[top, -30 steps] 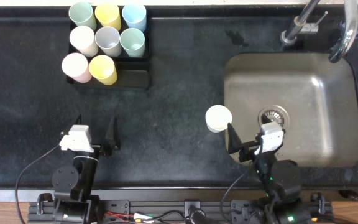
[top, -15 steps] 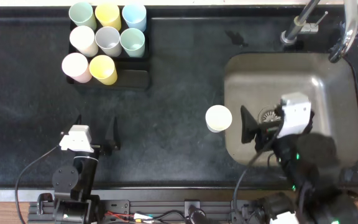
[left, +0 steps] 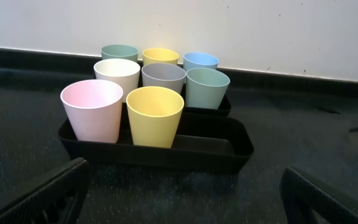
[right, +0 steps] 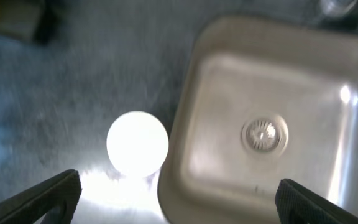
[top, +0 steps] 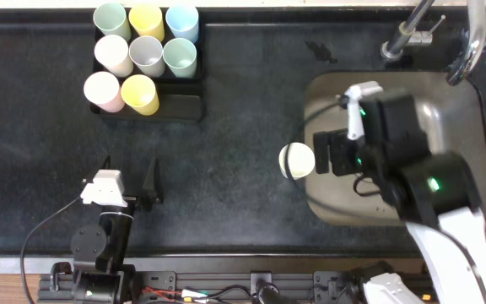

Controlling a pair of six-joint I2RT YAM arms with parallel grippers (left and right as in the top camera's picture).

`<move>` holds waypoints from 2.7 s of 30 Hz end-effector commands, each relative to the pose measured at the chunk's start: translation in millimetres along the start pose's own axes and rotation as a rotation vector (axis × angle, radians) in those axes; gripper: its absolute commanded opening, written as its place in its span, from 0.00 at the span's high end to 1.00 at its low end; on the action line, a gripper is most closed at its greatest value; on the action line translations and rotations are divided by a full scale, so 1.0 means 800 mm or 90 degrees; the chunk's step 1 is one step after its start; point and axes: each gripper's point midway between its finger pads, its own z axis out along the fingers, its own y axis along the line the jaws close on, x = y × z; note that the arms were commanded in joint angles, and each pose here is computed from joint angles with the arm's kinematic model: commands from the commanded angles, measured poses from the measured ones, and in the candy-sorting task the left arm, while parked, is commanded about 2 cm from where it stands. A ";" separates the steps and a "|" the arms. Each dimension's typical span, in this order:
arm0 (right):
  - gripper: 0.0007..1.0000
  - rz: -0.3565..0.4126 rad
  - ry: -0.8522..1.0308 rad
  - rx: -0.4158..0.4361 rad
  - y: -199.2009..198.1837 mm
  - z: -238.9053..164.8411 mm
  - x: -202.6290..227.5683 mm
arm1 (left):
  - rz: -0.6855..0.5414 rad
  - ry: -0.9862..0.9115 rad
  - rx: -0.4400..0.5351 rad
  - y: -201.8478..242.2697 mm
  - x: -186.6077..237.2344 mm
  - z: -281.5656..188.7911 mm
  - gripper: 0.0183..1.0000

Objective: Store Cups

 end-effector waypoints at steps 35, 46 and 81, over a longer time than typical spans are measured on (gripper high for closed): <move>0.12 0.037 0.345 0.001 -0.019 0.193 0.061 | -0.005 -0.003 -0.007 0.003 -0.001 -0.001 0.00; 0.58 0.008 0.327 -0.005 -0.004 0.218 0.072 | -0.005 -0.003 -0.007 0.003 -0.001 -0.001 0.00; 0.96 -0.025 -0.115 -0.205 0.139 0.028 -0.186 | -0.005 -0.003 -0.007 0.003 -0.001 -0.001 0.00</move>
